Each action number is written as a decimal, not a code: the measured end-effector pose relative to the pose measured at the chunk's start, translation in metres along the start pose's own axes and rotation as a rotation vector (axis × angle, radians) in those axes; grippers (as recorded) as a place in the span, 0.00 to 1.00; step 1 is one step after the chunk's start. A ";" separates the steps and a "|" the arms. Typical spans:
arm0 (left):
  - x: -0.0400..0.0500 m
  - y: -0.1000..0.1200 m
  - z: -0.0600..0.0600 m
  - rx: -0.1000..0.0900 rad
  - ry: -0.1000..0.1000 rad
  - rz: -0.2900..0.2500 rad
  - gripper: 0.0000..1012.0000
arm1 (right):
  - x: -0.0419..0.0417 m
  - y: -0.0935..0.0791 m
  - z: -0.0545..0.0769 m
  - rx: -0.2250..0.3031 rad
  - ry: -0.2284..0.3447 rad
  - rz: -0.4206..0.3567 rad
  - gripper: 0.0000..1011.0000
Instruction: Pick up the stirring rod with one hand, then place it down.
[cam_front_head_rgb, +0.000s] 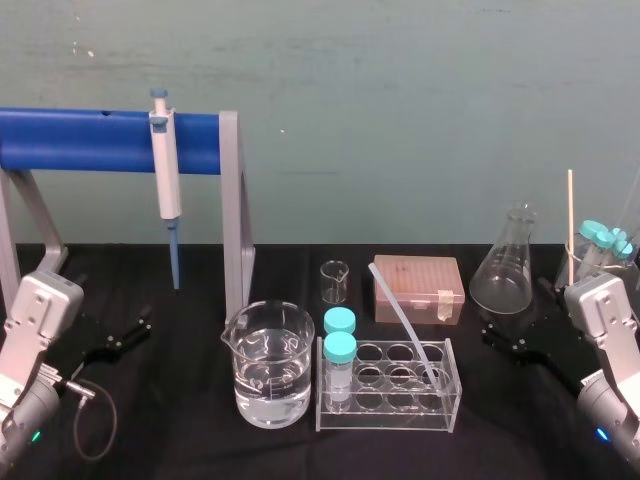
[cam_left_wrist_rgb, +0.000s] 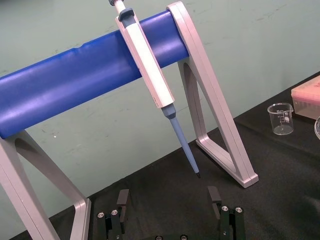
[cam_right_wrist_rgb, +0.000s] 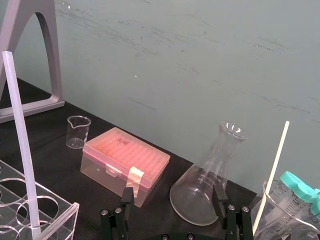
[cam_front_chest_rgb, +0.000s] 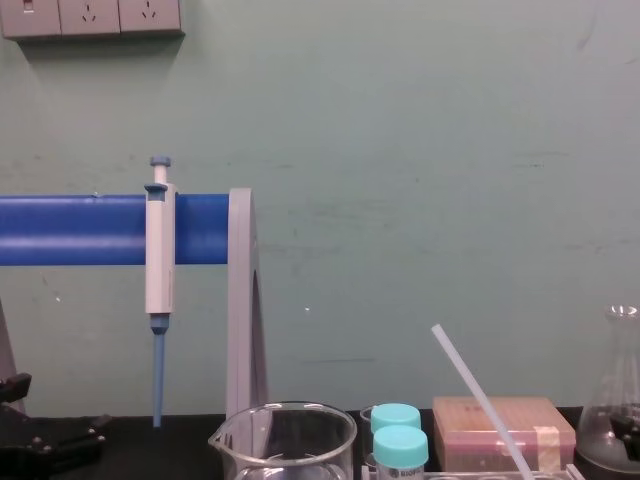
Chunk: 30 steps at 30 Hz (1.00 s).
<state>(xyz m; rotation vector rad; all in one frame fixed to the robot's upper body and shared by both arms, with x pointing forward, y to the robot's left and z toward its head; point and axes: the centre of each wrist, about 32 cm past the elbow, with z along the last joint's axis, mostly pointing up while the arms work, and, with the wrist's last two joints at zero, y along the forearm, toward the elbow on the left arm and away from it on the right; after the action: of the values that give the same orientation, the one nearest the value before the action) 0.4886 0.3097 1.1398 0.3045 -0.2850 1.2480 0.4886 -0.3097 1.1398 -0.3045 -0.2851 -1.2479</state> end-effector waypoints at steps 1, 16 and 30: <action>0.0000 0.000 0.000 0.000 0.000 0.000 0.99 | 0.0000 0.000 0.000 0.000 0.000 0.000 0.99; 0.0000 0.000 0.000 0.000 0.000 0.000 0.99 | 0.0000 0.000 0.000 0.000 0.000 0.000 0.99; 0.0000 0.000 0.000 0.000 0.000 0.000 0.99 | 0.0012 -0.001 0.002 0.016 -0.008 0.007 0.99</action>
<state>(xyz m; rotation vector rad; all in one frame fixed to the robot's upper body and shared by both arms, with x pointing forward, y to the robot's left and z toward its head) 0.4886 0.3096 1.1398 0.3044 -0.2851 1.2479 0.4880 -0.3102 1.1422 -0.2965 -0.3001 -1.2370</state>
